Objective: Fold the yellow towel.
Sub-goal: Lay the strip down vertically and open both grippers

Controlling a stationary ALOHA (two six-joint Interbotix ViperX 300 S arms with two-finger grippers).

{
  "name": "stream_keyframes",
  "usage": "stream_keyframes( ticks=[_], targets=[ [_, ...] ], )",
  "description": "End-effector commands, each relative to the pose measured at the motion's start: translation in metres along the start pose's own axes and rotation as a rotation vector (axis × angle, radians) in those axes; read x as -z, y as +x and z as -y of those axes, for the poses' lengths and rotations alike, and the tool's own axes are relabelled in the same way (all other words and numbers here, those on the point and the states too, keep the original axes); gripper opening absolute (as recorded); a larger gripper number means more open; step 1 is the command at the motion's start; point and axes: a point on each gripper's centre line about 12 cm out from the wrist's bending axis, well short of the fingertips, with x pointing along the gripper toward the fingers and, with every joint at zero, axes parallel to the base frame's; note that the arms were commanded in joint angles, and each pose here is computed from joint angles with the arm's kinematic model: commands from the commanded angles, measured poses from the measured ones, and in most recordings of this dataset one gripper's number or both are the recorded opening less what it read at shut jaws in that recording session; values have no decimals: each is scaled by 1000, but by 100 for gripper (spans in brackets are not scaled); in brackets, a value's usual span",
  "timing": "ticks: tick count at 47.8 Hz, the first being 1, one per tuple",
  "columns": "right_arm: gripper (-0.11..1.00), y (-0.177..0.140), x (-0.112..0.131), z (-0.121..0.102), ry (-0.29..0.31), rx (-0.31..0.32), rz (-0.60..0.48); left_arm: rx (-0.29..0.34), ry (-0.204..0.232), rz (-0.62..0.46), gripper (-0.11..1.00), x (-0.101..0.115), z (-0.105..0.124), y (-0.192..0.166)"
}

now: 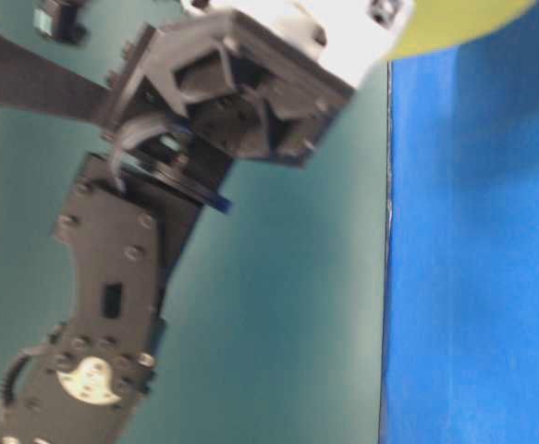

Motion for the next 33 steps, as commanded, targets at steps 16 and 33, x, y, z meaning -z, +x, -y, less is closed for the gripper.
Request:
stream_keyframes(
  ticks=[16, 33],
  targets=[
    [0, 74, -52, -22, -31, -72, 82, 44, -118, -94, 4, 49, 26, -60],
    [0, 79, -49, -28, -36, -84, 69, 47, -147, -103, 4, 64, 30, -74]
  ],
)
